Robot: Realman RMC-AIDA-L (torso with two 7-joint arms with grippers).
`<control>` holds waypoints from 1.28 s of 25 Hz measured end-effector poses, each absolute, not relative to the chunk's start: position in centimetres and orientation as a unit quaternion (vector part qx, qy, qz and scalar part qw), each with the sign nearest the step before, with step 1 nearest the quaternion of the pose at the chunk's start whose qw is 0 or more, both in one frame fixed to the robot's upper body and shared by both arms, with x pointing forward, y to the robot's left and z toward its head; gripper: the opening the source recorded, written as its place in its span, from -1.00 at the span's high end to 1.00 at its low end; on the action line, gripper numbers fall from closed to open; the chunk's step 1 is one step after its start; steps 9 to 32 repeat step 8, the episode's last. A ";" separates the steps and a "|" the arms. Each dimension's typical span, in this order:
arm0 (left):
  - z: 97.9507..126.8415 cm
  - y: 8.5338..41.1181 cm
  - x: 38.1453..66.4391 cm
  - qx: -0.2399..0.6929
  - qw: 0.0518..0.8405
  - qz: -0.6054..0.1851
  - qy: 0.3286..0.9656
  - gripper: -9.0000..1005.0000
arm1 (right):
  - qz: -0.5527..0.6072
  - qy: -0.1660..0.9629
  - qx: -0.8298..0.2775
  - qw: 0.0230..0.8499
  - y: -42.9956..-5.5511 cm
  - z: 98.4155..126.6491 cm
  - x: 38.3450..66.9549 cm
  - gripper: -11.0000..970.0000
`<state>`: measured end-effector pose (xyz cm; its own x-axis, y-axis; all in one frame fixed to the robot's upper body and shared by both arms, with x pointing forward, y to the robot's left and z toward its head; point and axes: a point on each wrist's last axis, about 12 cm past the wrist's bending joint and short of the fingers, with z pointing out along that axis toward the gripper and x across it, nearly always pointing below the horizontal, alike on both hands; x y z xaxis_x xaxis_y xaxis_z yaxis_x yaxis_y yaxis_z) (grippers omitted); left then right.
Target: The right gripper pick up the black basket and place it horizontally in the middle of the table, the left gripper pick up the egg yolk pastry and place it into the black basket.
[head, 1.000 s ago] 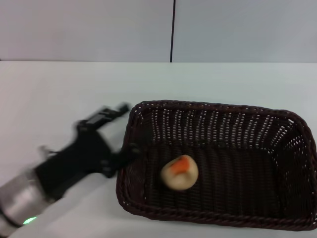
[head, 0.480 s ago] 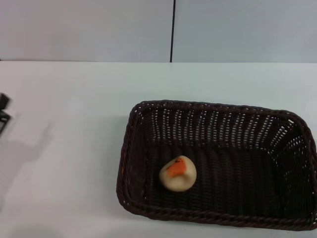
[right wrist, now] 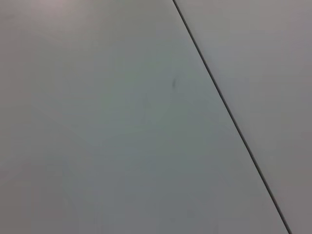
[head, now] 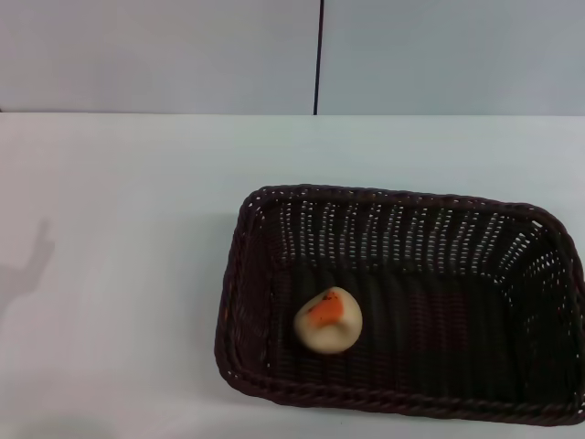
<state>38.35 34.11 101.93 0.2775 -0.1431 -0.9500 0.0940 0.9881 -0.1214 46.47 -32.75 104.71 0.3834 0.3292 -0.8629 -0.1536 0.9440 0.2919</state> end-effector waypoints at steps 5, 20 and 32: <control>101.6 34.0 38.7 -0.032 0.793 -0.067 0.604 -0.67 | 0.137 0.529 0.073 0.834 -33.3 105.3 47.4 -0.42; 101.4 33.7 39.0 -0.024 0.789 -0.056 0.612 -0.67 | 0.134 0.525 0.067 0.838 -33.5 105.6 47.6 -0.42; 101.4 33.7 39.0 -0.024 0.789 -0.056 0.612 -0.67 | 0.134 0.525 0.067 0.838 -33.5 105.6 47.6 -0.42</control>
